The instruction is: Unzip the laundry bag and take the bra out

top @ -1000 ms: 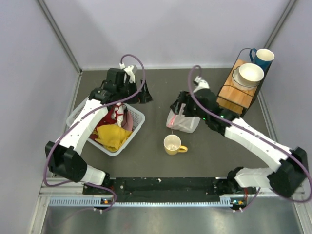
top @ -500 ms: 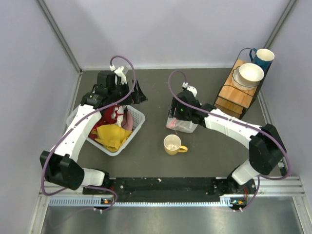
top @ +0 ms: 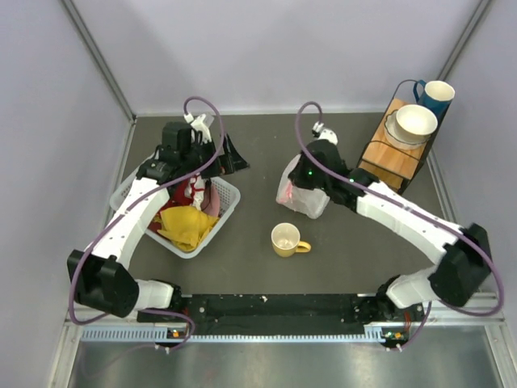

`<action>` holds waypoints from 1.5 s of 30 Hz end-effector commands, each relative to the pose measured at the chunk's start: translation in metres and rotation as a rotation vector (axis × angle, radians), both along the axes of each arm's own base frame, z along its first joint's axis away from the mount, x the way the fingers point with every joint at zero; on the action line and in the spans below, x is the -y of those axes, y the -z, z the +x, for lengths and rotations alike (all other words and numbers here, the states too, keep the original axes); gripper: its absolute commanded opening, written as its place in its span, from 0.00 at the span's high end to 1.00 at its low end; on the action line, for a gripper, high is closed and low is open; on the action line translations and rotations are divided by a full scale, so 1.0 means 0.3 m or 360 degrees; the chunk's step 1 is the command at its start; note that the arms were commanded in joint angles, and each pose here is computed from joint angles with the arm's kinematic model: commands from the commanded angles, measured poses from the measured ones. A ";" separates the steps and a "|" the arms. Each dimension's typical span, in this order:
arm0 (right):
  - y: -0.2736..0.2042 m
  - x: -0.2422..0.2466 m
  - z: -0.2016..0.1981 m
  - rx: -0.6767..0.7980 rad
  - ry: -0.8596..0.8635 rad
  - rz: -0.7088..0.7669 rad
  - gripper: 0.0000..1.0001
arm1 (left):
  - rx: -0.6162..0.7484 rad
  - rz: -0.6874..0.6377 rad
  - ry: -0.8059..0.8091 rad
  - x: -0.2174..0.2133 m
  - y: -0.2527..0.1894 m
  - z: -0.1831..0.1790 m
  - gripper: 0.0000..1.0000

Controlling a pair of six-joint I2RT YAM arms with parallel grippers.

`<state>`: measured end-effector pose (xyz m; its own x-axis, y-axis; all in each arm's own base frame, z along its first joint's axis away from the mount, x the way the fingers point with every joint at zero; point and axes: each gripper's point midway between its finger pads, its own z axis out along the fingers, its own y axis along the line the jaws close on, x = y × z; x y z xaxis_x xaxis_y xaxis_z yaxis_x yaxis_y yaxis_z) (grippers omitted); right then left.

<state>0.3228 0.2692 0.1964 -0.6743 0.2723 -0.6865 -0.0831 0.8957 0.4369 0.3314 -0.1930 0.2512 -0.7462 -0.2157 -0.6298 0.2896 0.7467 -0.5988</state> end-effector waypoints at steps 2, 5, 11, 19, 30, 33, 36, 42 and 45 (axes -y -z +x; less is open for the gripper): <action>-0.489 0.019 -0.024 0.0554 -0.0040 0.0496 1.00 | 0.0124 -0.0356 0.0154 0.093 -0.145 -0.018 0.01; -0.530 0.033 -0.029 0.0650 -0.0043 0.0652 1.00 | 0.0110 -0.0574 0.0243 0.144 -0.161 -0.039 0.02; -0.529 0.060 -0.006 0.0588 -0.0009 0.0804 1.00 | 0.0323 -0.0582 0.0329 0.199 -0.197 -0.066 0.06; -0.497 0.069 -0.013 0.0501 0.0001 0.0799 1.00 | 0.0333 -0.0554 0.0376 0.225 -0.142 -0.111 0.04; -0.472 0.080 -0.014 0.0503 0.0016 0.0801 1.00 | -0.0213 -0.1044 0.0082 0.255 -0.130 -0.107 0.01; -0.476 0.082 -0.012 0.0506 0.0019 0.0805 1.00 | -0.0333 -0.1124 0.0000 0.257 -0.137 -0.095 0.01; -0.476 0.083 -0.011 0.0507 0.0021 0.0805 1.00 | -0.0515 -0.1192 -0.0049 0.276 -0.112 -0.093 0.01; -0.474 0.086 -0.015 0.0509 0.0023 0.0802 1.00 | -0.0681 -0.1221 -0.0123 0.291 -0.056 -0.079 0.01; -0.470 0.092 -0.013 0.0510 0.0038 0.0799 1.00 | -0.0762 -0.1196 -0.0120 0.309 -0.030 -0.085 0.01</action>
